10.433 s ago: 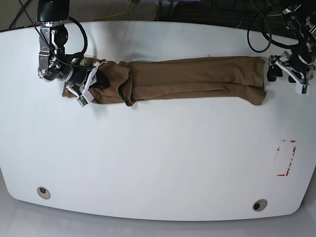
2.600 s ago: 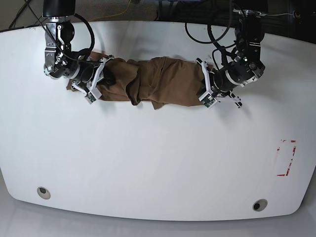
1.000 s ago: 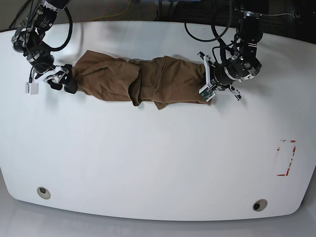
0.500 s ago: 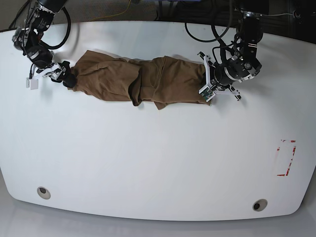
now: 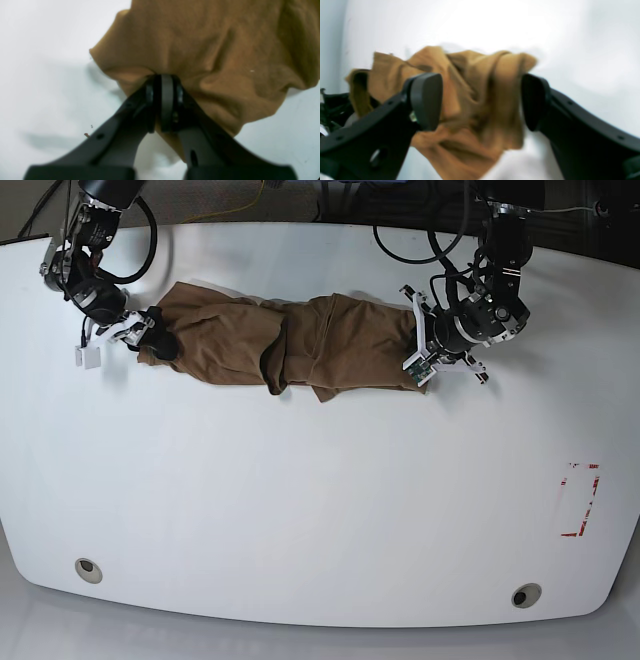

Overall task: Layout the t-shirt on the table in an organized manner, then fold the t-shirt properly
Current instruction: 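Move the right gripper to the strip's other end and grasp it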

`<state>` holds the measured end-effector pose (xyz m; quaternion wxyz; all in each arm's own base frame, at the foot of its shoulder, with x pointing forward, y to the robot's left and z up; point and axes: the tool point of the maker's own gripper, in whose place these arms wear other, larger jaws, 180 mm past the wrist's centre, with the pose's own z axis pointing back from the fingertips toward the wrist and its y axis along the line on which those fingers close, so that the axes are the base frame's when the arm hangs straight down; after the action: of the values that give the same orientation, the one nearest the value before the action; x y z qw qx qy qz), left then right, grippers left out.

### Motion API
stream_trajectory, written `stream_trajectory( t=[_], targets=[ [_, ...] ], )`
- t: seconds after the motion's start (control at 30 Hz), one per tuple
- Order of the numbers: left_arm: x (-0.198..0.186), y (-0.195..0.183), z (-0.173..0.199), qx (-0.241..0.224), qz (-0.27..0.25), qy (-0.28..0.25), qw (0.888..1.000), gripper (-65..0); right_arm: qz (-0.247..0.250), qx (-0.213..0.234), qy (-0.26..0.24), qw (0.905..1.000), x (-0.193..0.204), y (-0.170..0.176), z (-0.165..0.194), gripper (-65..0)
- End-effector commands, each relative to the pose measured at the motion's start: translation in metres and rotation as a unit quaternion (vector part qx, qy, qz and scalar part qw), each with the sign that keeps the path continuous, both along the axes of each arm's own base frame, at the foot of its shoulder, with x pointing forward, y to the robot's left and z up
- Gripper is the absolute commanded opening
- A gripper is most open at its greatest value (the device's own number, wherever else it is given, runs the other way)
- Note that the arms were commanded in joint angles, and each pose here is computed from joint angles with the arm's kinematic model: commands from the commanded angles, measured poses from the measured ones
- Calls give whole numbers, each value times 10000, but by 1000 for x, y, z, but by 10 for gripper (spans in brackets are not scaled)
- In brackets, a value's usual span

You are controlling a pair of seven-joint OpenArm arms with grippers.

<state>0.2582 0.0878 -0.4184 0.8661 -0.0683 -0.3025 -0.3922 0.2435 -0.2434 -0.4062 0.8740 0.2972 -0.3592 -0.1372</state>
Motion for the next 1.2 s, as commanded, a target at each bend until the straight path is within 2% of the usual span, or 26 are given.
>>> stream_trajectory(
  t=[0.0,0.27,0.37,0.47,0.63,0.7,0.93,1.17],
  targets=[
    [-1,8,-3,221,-1,58,9997,-625,84,2,-100,9999,3,5,5,-183],
    [-3,8,-3,221,-1,73,9997,-625,295,96,-43,9995,3,23,0,-189],
    [-2,8,-3,222,6,72,9997,-625,367,72,-92,9993,5,27,3,-231],
    [-2,9,-3,224,14,71,9997,-625,397,57,-176,9990,7,30,8,-330],
    [-2,9,-3,224,14,71,9997,-625,440,-39,-288,9986,8,34,17,-543],
    [-2,9,-3,224,14,71,9997,-625,479,-123,-389,9980,10,34,24,-593],
    [-2,9,-4,232,15,78,9997,-625,741,-493,-719,9934,9,44,57,-587],
    [-3,9,-4,231,7,79,9997,-625,946,-425,-1010,9895,4,69,85,-591]
  ],
)
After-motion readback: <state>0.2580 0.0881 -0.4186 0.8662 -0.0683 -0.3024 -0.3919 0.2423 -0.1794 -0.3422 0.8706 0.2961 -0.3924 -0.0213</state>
